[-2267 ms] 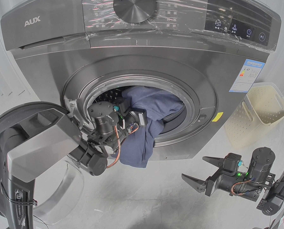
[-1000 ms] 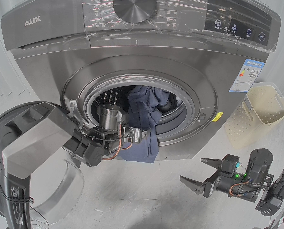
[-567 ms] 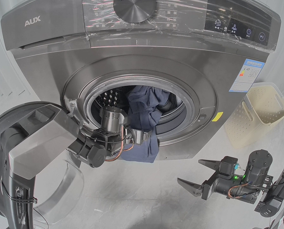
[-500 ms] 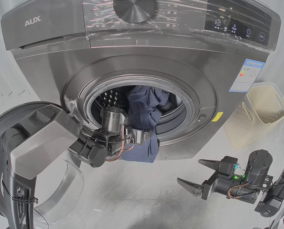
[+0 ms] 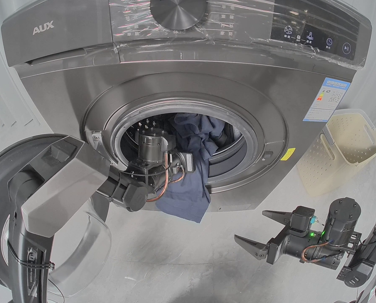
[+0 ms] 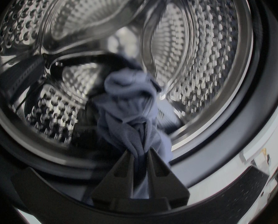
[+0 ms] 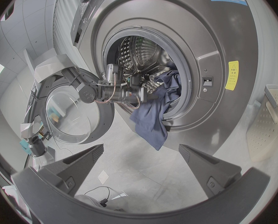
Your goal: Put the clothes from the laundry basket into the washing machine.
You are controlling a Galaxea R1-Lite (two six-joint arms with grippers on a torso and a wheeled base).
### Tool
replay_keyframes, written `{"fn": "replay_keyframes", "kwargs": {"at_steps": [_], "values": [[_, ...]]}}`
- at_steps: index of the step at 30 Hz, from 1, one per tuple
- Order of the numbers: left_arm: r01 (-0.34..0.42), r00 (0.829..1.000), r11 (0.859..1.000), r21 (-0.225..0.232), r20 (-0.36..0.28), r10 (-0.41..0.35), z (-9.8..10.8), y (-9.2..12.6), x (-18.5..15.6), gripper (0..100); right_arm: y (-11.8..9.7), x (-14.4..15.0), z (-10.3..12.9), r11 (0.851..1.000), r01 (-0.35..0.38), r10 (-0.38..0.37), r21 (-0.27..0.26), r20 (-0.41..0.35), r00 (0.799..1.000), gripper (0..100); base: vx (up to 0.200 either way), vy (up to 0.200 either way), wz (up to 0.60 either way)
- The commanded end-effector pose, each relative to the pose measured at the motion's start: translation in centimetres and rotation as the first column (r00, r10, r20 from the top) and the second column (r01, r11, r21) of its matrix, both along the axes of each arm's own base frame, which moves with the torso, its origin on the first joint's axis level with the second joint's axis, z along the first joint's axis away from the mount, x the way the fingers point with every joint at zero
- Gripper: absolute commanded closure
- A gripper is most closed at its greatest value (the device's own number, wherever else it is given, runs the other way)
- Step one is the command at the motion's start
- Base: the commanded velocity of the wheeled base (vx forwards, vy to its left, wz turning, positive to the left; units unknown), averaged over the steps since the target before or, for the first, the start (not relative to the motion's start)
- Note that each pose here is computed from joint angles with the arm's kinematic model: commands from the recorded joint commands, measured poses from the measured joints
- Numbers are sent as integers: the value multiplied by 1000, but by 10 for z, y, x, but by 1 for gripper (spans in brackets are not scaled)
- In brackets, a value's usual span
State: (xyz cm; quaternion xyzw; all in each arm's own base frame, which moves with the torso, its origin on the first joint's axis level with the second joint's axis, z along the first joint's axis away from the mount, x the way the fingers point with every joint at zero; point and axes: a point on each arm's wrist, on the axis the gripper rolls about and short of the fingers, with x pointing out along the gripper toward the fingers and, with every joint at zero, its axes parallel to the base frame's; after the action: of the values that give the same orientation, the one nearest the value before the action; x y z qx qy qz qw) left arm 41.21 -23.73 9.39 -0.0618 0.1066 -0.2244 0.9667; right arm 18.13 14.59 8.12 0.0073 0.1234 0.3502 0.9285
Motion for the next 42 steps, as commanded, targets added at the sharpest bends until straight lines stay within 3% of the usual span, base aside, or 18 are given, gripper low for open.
{"fn": "replay_keyframes", "kwargs": {"at_steps": [1, 5, 8, 13, 14, 24, 27, 38, 39, 42], "values": [[-21, 990, 991, -133, 134, 39, 30, -8, 15, 100, 0, 1, 3, 1000, 4, -4, 9, 12, 1000, 0, 0, 0, 0], [-67, 970, 980, -188, 218, 109, 34, -11, 30, 100, -2, 1, 3, 1000, 7, -7, 9, 12, 1000, 0, 0, 0, 0], [-90, 958, 972, -215, 248, 144, 36, -13, 37, 100, -1, 1, 2, 1000, 6, -6, 6, 8, 1000, 0, 0, 0, 0], [-90, 966, 976, -199, 220, 134, 30, -15, 32, 100, -2, 1, 1, 1000, 6, -6, 3, 3, 1000, 0, 0, 0, 0], [-91, 969, 977, -192, 208, 131, 27, -15, 30, 0, -2, 2, 0, 1000, 6, -6, 2, 1, 1000, 0, 0, 0, 0], [-88, 992, 992, -89, 82, 95, 12, -9, 13, 0, -1, 1, 0, 1000, 1, -1, 1, 0, 1000, 0, 0, 0, 0], [-47, 998, 998, -49, 43, 49, 1, -11, 10, 0, 0, 0, 0, 1000, -2, 2, 0, -1, 1000, 0, 0, 0, 0], [-13, 999, 999, -32, 31, 13, -28, -23, 25, 0, 0, 0, 0, 1000, -3, 3, 1, -2, 1000, 0, 0, 0, 0], [-11, 999, 999, -33, 32, 12, -28, -24, 26, 100, 0, 0, 0, 1000, -3, 3, 0, -3, 1000, 0, 0, 0, 0], [-11, 999, 999, -34, 31, 12, -29, -26, 29, 100, 0, 0, 0, 1000, -3, 3, 0, -3, 1000, 0, 0, 0, 0]]}}
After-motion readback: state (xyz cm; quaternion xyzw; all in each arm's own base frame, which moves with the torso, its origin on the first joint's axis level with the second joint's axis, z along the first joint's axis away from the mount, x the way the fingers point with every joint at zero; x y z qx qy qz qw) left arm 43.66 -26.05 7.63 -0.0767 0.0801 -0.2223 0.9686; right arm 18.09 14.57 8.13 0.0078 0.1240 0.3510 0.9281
